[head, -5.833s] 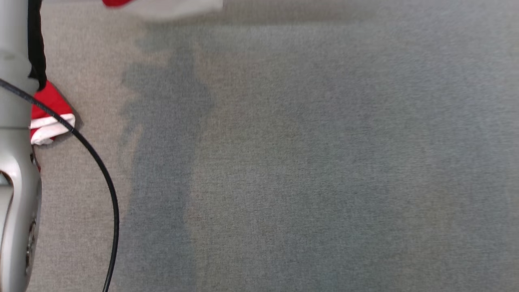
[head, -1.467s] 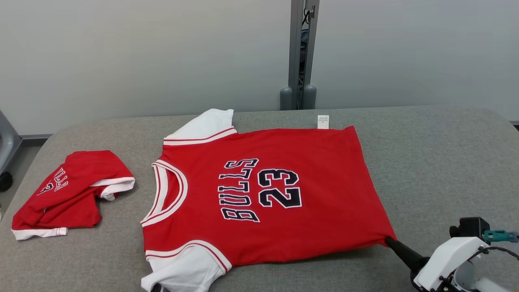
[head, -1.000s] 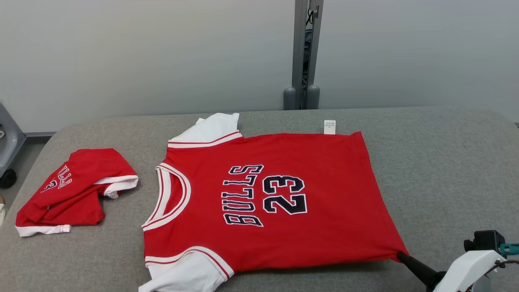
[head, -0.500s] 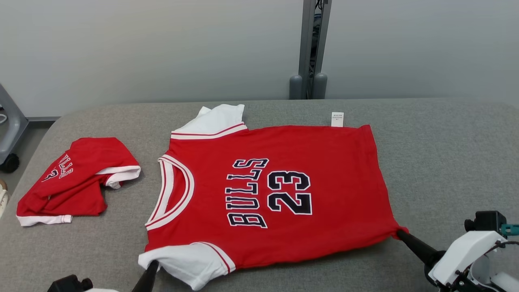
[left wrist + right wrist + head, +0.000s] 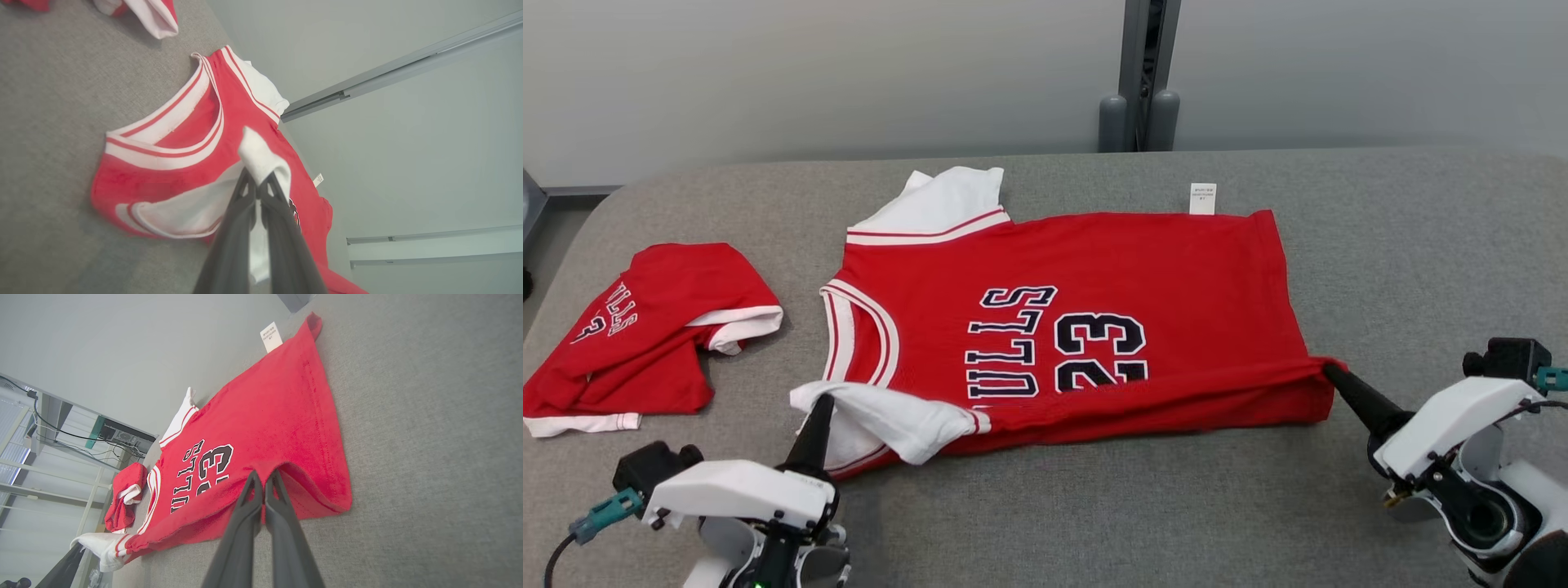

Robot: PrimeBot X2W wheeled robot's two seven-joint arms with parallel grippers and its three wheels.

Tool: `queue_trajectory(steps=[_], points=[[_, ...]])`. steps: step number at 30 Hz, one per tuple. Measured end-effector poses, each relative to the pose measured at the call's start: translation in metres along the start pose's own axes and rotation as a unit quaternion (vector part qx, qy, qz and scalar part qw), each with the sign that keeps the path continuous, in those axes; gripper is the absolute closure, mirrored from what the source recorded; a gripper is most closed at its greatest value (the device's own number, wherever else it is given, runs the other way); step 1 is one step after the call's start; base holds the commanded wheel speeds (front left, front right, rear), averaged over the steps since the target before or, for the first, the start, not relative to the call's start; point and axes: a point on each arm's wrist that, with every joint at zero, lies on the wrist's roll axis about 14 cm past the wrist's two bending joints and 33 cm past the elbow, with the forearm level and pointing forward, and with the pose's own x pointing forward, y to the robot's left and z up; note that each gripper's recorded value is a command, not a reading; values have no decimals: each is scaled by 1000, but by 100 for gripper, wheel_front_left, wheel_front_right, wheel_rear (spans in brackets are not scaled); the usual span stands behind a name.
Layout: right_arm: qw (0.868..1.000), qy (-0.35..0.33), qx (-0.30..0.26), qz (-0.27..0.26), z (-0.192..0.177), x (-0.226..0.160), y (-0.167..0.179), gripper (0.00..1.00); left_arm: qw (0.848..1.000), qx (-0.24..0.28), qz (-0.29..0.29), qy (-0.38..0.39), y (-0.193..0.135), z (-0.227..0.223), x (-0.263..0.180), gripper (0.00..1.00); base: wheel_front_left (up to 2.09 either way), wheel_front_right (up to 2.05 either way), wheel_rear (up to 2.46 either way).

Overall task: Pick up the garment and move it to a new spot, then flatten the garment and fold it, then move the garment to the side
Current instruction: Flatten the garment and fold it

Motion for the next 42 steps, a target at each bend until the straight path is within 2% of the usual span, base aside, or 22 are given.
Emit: queue_trajectory(steps=[6,14,32,33,34,35,36,37,38,42], points=[[1000,-19,5,-13,12,20,-7,100,1000,-14,-4,-4,-7,-4,29,100,0,0,0],[999,-1,-1,-35,4,41,-22,100,1000,-12,6,-12,0,-5,61,100,0,0,0],[998,29,-10,-61,-11,60,-38,100,999,-4,41,-16,32,-14,81,100,0,0,0],[998,29,-10,-61,-12,60,-38,88,999,-3,43,-16,34,-14,82,100,0,0,0],[998,31,-9,-62,-13,61,-38,67,999,-2,46,-15,35,-14,82,100,0,0,0],[997,32,-12,-64,-14,61,-39,35,999,0,48,-15,36,-14,82,100,0,0,0],[997,32,-13,-67,-14,60,-41,0,999,2,52,-14,38,-15,82,78,0,0,0],[997,31,-13,-69,-14,60,-42,0,998,4,59,-14,42,-16,81,5,0,0,0],[997,31,-13,-71,-14,60,-43,0,998,8,64,-14,45,-15,80,0,0,0,0],[997,25,-16,-71,-12,59,-42,0,997,14,70,-20,47,-12,79,0,0,0,0]])
